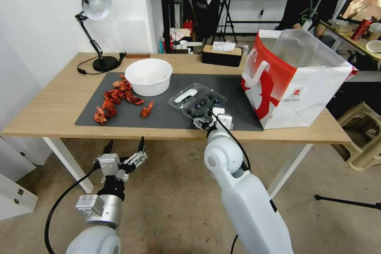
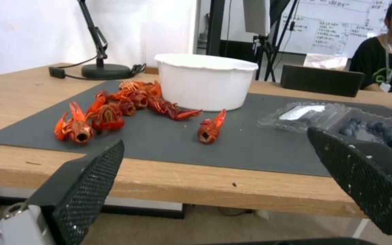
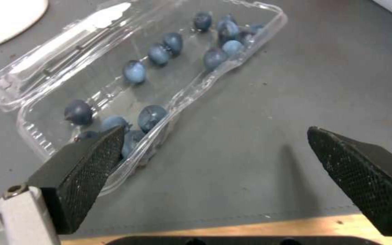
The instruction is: Close the takeout container lid, then place the container into the takeout bag.
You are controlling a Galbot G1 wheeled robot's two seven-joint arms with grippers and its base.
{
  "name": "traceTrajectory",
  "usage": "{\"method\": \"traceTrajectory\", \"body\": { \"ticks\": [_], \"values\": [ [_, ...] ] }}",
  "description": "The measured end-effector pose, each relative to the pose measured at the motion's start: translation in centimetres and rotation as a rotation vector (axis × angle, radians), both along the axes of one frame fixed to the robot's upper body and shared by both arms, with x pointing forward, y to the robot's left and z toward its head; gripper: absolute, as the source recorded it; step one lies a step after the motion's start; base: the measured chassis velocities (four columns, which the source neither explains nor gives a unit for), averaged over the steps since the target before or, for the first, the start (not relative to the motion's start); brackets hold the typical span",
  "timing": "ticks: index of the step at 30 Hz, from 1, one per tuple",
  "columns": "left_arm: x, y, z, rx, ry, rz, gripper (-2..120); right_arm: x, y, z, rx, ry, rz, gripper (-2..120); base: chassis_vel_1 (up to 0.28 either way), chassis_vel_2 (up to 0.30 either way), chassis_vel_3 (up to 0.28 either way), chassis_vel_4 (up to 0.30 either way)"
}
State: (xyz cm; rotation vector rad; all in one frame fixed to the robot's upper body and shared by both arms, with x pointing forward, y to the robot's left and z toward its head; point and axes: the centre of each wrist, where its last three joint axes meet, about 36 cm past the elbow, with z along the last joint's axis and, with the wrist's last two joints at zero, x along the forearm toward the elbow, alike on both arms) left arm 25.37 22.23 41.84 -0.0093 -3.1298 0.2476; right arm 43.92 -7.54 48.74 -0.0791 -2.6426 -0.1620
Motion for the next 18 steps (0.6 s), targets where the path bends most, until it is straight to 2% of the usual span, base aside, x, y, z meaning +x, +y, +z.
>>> {"method": "traceTrajectory", "body": {
  "ticks": [18],
  "values": [
    [0.6, -0.1, -0.1, -0.013, -0.002, -0.004, 100, -0.6, -4.4, 0.3, -0.006, -0.001, -0.05, 100, 0.0, 0.0, 0.0, 0.0]
  ]
}}
